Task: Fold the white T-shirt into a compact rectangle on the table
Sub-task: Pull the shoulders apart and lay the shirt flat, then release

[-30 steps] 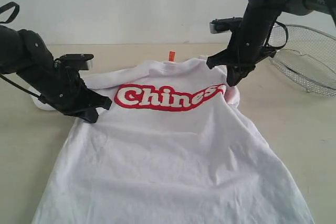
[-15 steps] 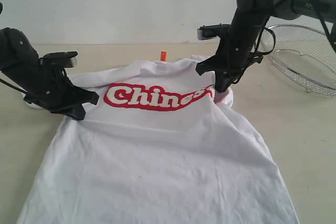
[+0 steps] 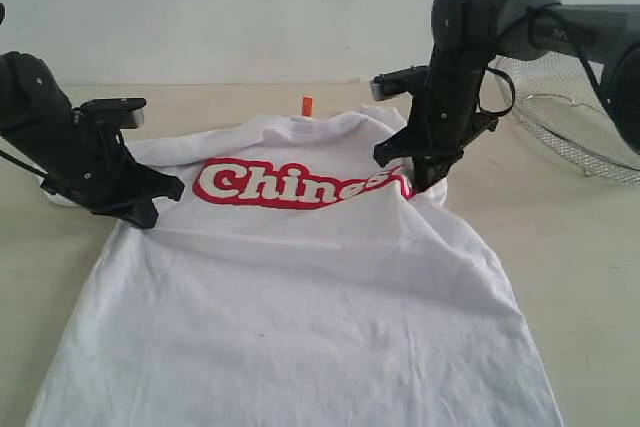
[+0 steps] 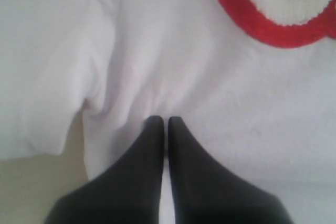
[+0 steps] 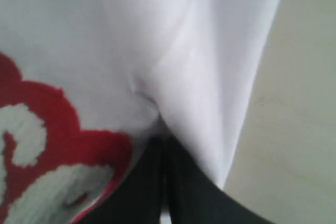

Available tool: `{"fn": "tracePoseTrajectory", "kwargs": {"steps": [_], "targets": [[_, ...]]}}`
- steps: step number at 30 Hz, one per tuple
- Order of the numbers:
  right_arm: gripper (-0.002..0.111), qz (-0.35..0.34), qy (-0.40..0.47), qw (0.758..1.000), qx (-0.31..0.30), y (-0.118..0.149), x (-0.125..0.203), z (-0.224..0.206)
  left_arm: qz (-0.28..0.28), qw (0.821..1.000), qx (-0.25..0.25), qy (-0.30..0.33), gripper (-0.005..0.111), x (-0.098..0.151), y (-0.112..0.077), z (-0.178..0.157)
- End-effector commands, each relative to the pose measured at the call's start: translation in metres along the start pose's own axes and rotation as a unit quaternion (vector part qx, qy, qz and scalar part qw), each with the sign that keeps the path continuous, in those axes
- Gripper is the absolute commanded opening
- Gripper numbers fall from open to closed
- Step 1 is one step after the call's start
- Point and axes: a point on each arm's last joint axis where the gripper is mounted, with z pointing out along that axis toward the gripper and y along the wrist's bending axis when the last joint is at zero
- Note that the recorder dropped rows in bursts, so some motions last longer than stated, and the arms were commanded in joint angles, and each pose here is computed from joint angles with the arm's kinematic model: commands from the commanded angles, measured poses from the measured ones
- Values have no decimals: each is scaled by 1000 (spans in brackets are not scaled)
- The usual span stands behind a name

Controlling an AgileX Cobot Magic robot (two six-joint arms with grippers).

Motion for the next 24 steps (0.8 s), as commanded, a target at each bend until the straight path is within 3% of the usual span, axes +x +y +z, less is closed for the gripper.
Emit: {"fn": "tracePoseTrajectory", "kwargs": {"steps": [1, 10, 15, 17, 19, 24], "targets": [[0, 3, -4, 997, 79, -16, -1, 3, 4, 1000, -8, 15, 5, 4, 4, 3], [0, 12, -30, 982, 187, -34, -5, -11, 6, 1000, -9, 15, 5, 4, 4, 3], [0, 21, -88, 977, 195, -33, -8, -60, 6, 1000, -9, 15, 5, 4, 4, 3], [0, 7, -70, 979, 193, -31, -1, -79, 6, 1000, -9, 15, 5, 4, 4, 3], [0, -4, -26, 985, 173, -26, 9, -87, 6, 1000, -9, 15, 5, 4, 4, 3], [0, 5, -32, 989, 142, -21, 10, -89, 16, 1000, -14, 20, 5, 5, 5, 3]]}}
